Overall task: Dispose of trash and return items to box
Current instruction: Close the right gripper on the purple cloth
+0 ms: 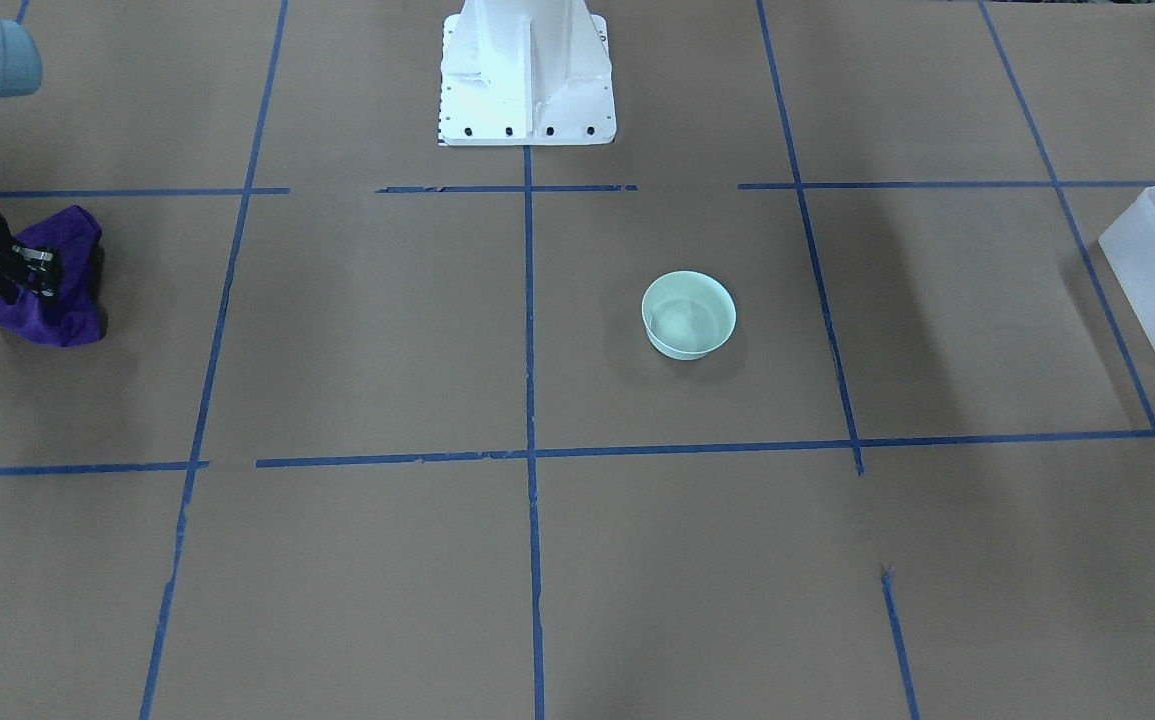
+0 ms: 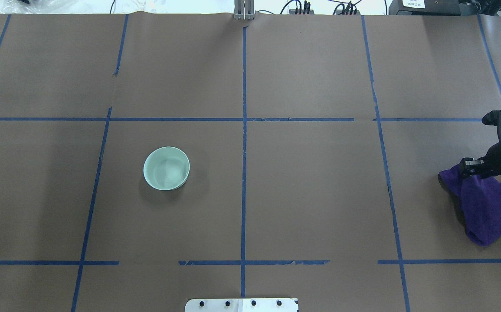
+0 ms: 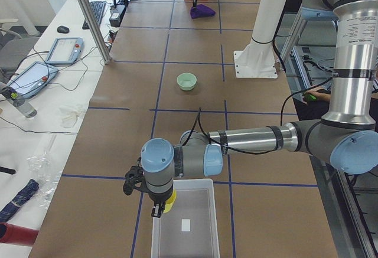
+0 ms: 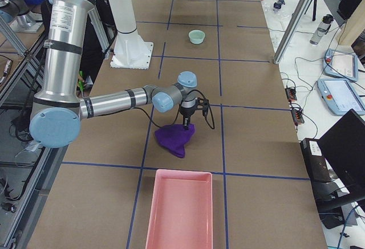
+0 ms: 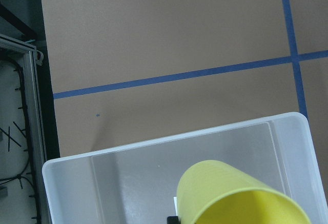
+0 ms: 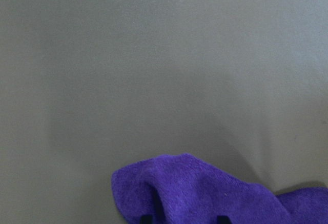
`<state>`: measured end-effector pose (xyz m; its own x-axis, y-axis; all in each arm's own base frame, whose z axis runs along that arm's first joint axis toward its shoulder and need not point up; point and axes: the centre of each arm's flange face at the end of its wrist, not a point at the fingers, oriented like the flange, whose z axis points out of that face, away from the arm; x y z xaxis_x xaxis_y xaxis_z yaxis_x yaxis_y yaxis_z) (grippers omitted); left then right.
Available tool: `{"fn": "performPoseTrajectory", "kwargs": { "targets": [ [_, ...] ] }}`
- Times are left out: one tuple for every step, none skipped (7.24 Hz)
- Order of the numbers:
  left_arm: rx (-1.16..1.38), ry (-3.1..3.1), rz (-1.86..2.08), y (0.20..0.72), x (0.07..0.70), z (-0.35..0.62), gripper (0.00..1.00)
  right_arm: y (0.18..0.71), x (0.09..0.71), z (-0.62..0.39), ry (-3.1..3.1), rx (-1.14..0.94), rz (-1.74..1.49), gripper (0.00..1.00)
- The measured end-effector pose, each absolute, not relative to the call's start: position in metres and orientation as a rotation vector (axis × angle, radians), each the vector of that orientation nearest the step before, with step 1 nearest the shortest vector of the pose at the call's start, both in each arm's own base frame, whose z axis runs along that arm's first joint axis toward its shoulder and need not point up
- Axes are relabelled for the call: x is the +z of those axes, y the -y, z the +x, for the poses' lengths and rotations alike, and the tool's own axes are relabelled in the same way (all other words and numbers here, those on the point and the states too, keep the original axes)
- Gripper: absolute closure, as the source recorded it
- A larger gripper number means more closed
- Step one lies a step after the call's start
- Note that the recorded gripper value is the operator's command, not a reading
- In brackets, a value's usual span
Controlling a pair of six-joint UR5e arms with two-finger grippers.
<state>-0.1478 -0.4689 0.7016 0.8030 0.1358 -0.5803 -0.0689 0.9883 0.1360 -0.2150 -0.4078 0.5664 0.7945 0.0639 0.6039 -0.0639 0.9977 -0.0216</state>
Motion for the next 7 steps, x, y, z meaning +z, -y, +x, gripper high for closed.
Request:
{"fn": "performPoseTrajectory", "kwargs": {
  "targets": [
    [0.111, -0.629, 0.112, 0.469, 0.701, -0.148, 1.00, 0.410, 0.574, -0.223, 0.637, 0.061, -0.007, 0.12],
    [0.112, -0.629, 0.114, 0.469, 0.700, -0.148, 1.00, 0.411, 0.580, -0.226, 0.626, 0.055, -0.014, 0.76],
    [0.113, -0.629, 0.117, 0.470, 0.698, -0.148, 1.00, 0.411, 0.584, -0.228, 0.621, 0.052, -0.020, 1.00],
    [0.114, -0.629, 0.120, 0.470, 0.697, -0.148, 1.00, 0.411, 0.586, -0.228, 0.619, 0.051, -0.023, 1.00],
    [0.116, -0.628, 0.123, 0.470, 0.695, -0.148, 1.00, 0.410, 0.587, -0.228, 0.618, 0.050, -0.024, 1.00],
    [0.116, -0.628, 0.125, 0.470, 0.695, -0.148, 1.00, 0.410, 0.588, -0.227, 0.618, 0.051, -0.024, 1.00],
    [0.116, -0.628, 0.125, 0.470, 0.695, -0.148, 1.00, 0.411, 0.586, -0.224, 0.622, 0.055, -0.023, 1.00]
  ]
}}
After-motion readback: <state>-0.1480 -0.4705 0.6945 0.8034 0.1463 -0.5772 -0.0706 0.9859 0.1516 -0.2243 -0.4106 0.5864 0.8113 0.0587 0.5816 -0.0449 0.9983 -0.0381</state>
